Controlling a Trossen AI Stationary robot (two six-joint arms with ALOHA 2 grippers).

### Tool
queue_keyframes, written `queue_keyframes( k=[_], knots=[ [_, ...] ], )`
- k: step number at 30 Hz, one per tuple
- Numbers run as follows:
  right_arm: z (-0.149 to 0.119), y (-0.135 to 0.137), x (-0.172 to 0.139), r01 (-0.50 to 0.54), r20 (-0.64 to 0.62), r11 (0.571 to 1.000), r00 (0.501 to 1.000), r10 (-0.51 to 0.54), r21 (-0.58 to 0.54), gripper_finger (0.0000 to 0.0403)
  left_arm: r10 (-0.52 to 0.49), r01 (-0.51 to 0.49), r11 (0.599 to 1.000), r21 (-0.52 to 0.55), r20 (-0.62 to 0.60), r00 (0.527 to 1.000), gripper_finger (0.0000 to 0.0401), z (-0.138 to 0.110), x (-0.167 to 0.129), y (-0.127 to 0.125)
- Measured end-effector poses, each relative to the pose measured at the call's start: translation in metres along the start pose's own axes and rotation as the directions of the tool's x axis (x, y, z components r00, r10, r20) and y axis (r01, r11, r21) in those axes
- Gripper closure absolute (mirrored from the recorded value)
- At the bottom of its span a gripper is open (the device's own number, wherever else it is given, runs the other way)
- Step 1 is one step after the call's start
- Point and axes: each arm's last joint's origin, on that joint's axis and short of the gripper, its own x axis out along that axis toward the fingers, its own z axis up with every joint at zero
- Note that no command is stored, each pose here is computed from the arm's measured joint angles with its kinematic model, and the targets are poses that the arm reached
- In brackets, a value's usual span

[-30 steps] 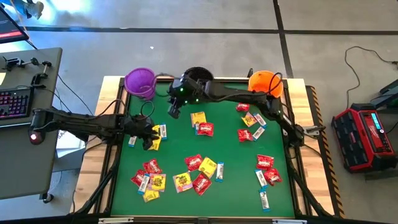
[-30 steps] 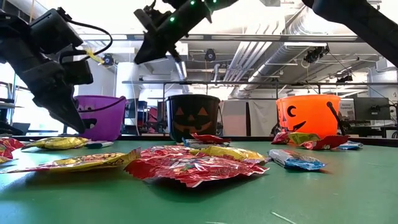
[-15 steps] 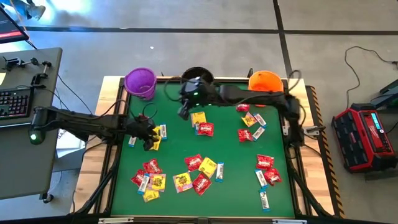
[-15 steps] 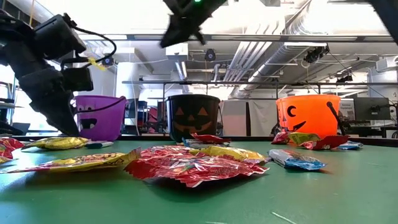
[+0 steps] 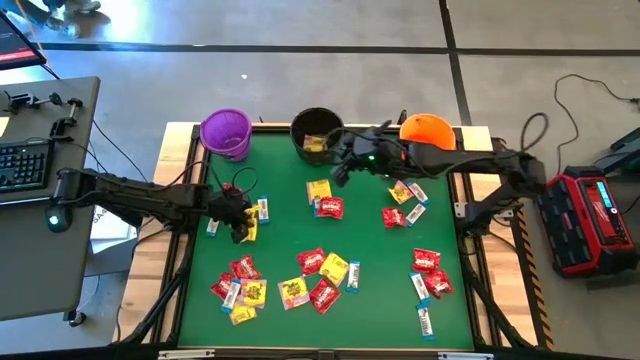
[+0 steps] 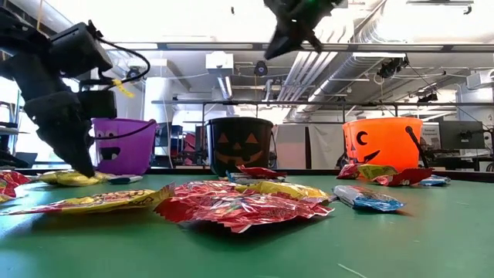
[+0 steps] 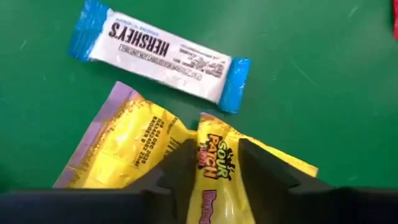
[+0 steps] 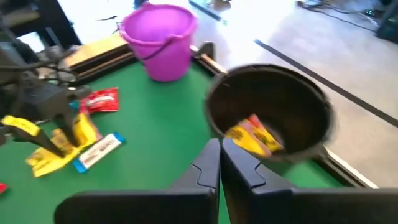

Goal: Sort candy by brand, put in halloween buckets
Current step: Put the yellow candy pack into the black bucket

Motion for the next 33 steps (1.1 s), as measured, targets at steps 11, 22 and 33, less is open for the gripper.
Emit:
queue_keyframes(
  k=[11, 22, 33],
  knots=[
    [-0.024, -0.011, -0.019, 0.041, -0.006, 0.999, 0.999, -0.040, 0.031, 0.0403, -0.009, 0.009, 1.000, -0.003, 0.022, 1.000, 0.0397, 0.019, -0.013, -0.009],
    [-0.038, 0.000, -0.024, -0.156, -0.154, 0.987, 0.977, 0.146, -0.050, 0.0402, -0.133, 0.132, 0.991, -0.021, -0.032, 0.991, 0.0316, 0.021, -0.013, -0.017],
    [-0.055, 0.025, -0.037, -0.278, -0.266, 0.960, 0.927, 0.265, -0.012, 0.0402, 0.034, -0.034, 0.999, 0.009, -0.063, 0.997, 0.0194, 0.018, 0.004, -0.017]
  ],
)
